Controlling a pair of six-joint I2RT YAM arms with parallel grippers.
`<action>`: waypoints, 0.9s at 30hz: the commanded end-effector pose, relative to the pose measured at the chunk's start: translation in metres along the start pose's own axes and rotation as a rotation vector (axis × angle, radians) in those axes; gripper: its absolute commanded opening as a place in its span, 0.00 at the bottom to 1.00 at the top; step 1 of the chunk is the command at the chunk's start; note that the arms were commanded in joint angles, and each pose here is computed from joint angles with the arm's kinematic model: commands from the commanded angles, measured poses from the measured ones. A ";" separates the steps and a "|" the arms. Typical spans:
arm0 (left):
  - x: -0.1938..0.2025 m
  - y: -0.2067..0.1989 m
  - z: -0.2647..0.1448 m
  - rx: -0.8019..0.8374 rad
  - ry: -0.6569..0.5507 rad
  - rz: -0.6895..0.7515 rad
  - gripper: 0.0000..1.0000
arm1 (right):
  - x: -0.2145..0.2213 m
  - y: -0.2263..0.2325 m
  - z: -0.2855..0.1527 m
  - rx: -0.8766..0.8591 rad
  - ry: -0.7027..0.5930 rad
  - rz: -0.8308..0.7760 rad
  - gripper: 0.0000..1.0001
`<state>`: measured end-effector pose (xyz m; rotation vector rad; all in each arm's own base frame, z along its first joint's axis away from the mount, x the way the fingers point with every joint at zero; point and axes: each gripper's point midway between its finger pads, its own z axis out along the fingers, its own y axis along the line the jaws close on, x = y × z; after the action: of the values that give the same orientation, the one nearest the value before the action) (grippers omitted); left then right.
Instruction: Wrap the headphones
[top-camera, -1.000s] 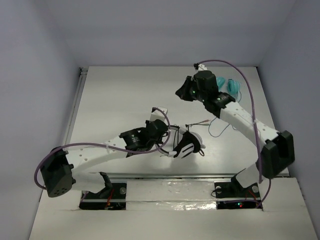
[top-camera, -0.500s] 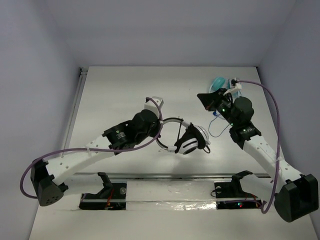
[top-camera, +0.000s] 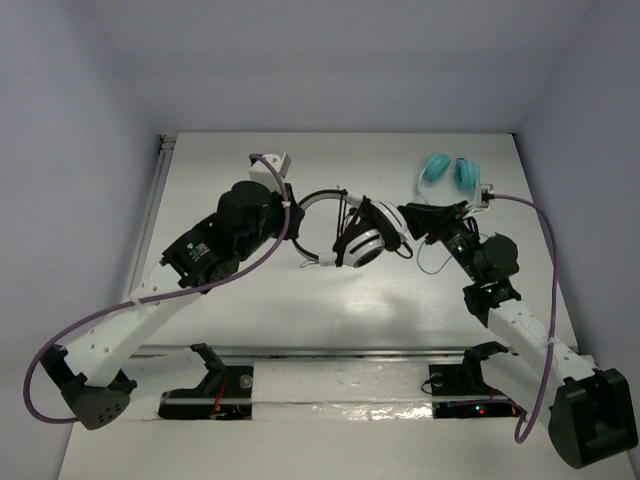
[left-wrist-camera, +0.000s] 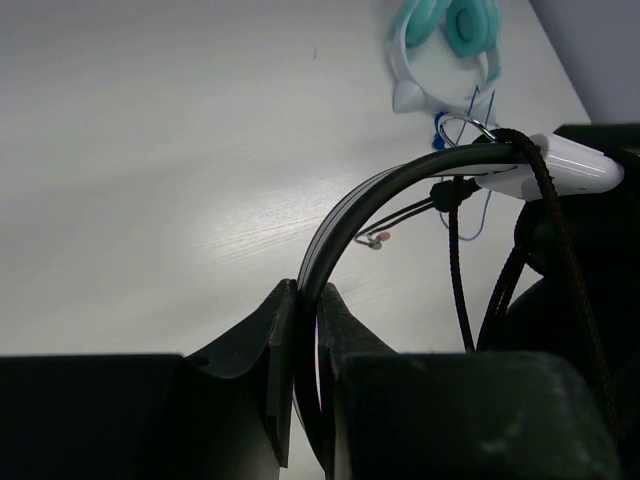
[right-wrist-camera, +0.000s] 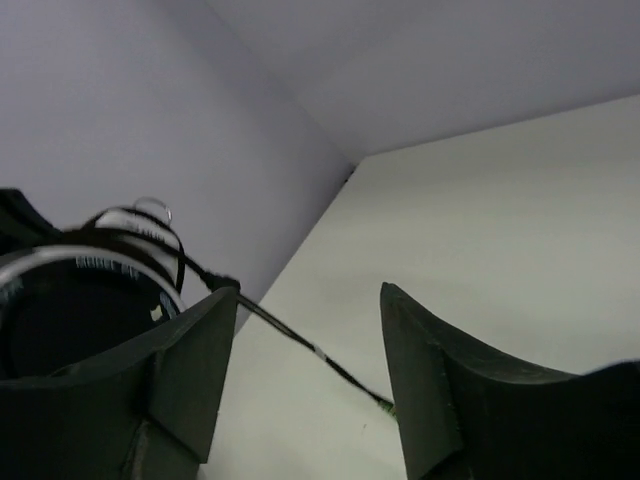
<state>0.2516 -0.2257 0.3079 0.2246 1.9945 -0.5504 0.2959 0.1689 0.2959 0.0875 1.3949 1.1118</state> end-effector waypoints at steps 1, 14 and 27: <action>-0.074 -0.022 -0.026 0.117 -0.197 -0.088 0.00 | 0.002 0.023 -0.005 -0.142 -0.007 -0.003 0.62; -0.099 -0.040 -0.030 0.184 -0.220 -0.077 0.00 | 0.031 0.013 0.020 -0.190 0.184 -0.083 0.74; -0.108 -0.048 -0.029 0.209 -0.229 -0.077 0.00 | 0.107 0.033 0.018 -0.329 0.403 0.011 0.72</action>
<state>0.2633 -0.2388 0.3504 0.2642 1.9439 -0.6444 0.2785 0.2574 0.2206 -0.2872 1.6447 1.3585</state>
